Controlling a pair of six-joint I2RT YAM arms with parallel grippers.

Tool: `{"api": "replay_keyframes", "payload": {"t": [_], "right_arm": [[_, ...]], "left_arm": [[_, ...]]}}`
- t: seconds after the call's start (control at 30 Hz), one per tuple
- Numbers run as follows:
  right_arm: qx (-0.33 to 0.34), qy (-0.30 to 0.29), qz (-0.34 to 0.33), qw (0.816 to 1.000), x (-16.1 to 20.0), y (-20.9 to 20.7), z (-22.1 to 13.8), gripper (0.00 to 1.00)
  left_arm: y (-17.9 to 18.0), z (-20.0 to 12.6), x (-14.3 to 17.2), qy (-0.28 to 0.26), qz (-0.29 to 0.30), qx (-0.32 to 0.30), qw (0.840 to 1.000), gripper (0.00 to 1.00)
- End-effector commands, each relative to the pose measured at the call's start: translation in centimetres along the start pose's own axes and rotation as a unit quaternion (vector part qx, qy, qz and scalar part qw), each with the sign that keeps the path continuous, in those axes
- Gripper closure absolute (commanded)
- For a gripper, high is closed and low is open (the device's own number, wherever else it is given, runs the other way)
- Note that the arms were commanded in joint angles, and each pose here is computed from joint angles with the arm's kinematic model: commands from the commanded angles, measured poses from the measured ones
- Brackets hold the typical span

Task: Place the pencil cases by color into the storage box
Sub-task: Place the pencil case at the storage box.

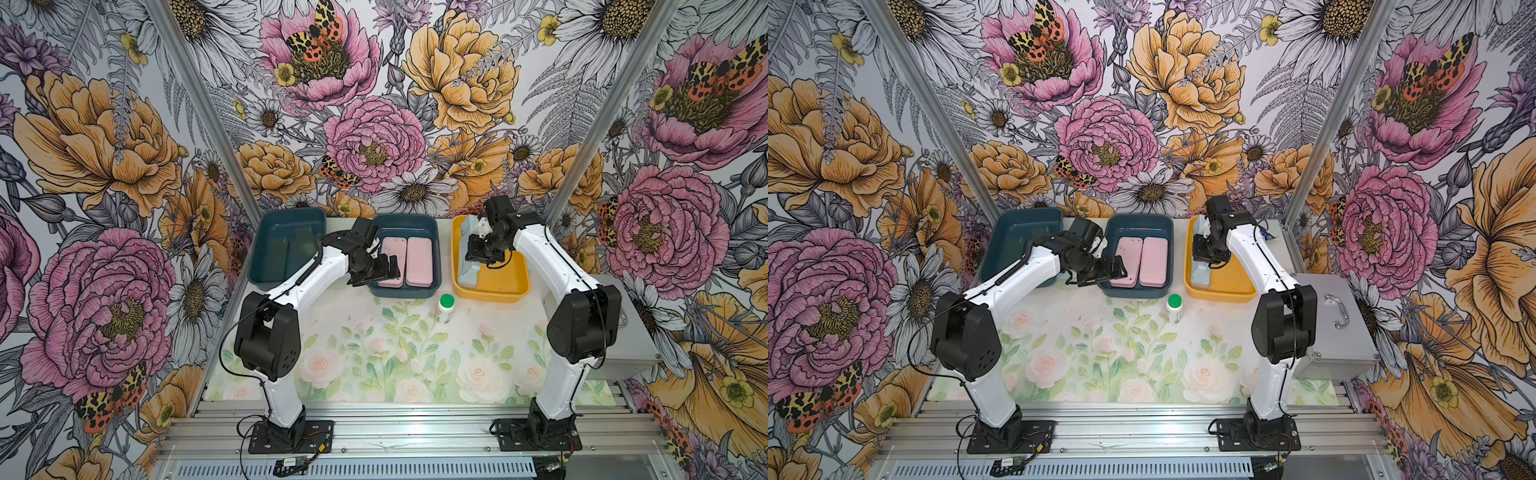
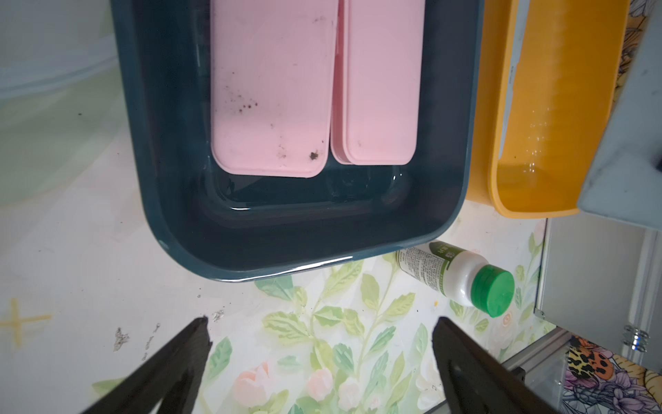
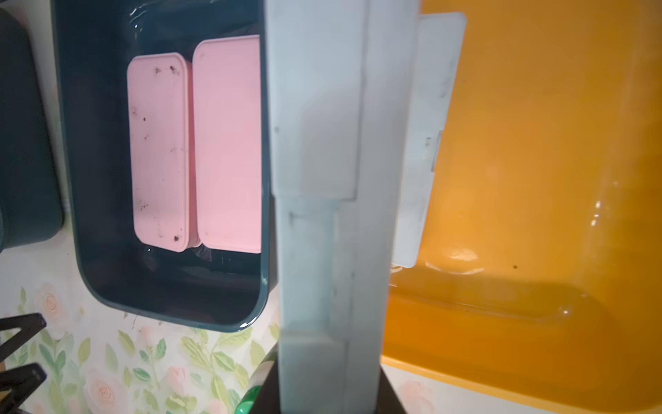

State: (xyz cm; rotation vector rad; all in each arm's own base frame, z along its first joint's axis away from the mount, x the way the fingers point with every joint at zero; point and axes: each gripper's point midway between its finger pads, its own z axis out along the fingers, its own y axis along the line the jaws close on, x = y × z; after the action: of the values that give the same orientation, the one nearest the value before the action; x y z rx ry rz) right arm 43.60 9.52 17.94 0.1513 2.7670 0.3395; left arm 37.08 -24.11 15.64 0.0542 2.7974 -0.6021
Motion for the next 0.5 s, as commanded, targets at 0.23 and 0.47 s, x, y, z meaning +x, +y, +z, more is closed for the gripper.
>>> {"api": "replay_keyframes", "payload": {"t": [0.23, 0.47], "right_arm": [[0.107, 0.030, 0.024, 0.994, -1.3, -7.2, 1.8, 0.85], [0.165, 0.066, 0.010, 0.984, -1.5, -10.4, 3.1, 0.83]], "left_arm": [[-3.6, 2.8, -3.1, -0.006, 0.093, -0.018, 0.995, 0.01], [-3.0, 2.7, -3.0, 0.005, 0.102, -0.034, 0.994, 0.01]]}}
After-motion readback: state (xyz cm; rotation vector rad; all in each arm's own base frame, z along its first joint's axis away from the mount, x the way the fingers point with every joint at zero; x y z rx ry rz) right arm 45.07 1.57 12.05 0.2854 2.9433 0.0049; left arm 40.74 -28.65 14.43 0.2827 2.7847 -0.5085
